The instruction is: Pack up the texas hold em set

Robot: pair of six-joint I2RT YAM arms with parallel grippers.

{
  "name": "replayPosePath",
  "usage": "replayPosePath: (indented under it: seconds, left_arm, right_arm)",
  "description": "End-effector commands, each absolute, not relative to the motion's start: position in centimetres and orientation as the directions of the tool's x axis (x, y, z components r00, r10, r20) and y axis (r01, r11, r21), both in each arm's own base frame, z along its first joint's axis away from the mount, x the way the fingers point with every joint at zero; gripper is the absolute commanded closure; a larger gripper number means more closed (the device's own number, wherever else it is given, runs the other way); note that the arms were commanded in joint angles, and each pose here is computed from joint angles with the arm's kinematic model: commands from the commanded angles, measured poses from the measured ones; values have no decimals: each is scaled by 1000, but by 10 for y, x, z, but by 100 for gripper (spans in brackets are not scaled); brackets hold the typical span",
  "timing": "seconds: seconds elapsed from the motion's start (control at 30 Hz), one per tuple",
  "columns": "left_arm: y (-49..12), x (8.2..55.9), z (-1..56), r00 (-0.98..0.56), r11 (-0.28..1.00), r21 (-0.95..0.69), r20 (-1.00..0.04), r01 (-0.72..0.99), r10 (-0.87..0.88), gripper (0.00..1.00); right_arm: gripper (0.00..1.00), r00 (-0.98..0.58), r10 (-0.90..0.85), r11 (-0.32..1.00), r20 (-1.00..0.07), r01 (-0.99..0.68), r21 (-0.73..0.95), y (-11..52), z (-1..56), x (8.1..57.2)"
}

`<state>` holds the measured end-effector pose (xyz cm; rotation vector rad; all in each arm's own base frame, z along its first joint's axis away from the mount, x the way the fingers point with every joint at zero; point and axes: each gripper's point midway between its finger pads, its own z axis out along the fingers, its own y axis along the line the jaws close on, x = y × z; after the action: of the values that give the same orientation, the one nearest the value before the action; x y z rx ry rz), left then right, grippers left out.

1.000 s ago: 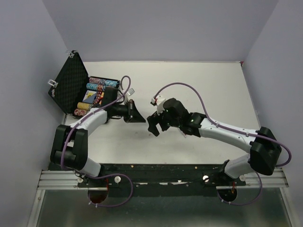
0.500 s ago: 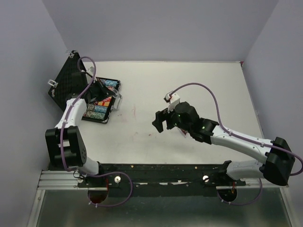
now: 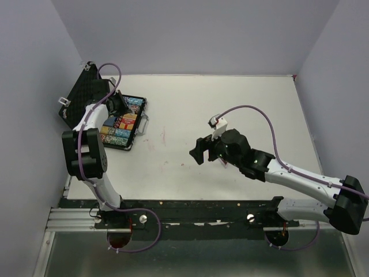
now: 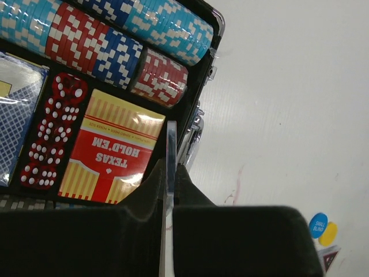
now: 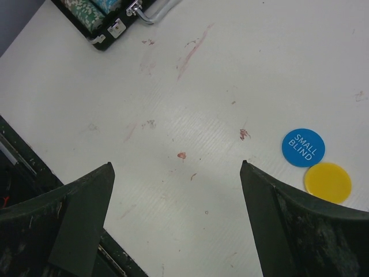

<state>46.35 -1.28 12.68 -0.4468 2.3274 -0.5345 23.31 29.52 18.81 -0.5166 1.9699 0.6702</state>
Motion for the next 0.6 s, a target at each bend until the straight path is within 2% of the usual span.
replayPosePath:
  seconds: [0.0,0.33,0.57]
  left_arm:
    - [2,471,116,-708,882,-432,-562,-189,-427,100]
    - [4,479,92,-753,882,-427,-510,-198,-416,99]
    - [1,482,91,-763,878,-441,-498,-186,-412,91]
  right_arm:
    - [3,-459,-64,774,-886,-583,247,293,187,233]
    - [4,-474,-73,763,-877,-593,258,300,187,233]
    - [4,-491,-78,763,-868,-590,265,301,184,231]
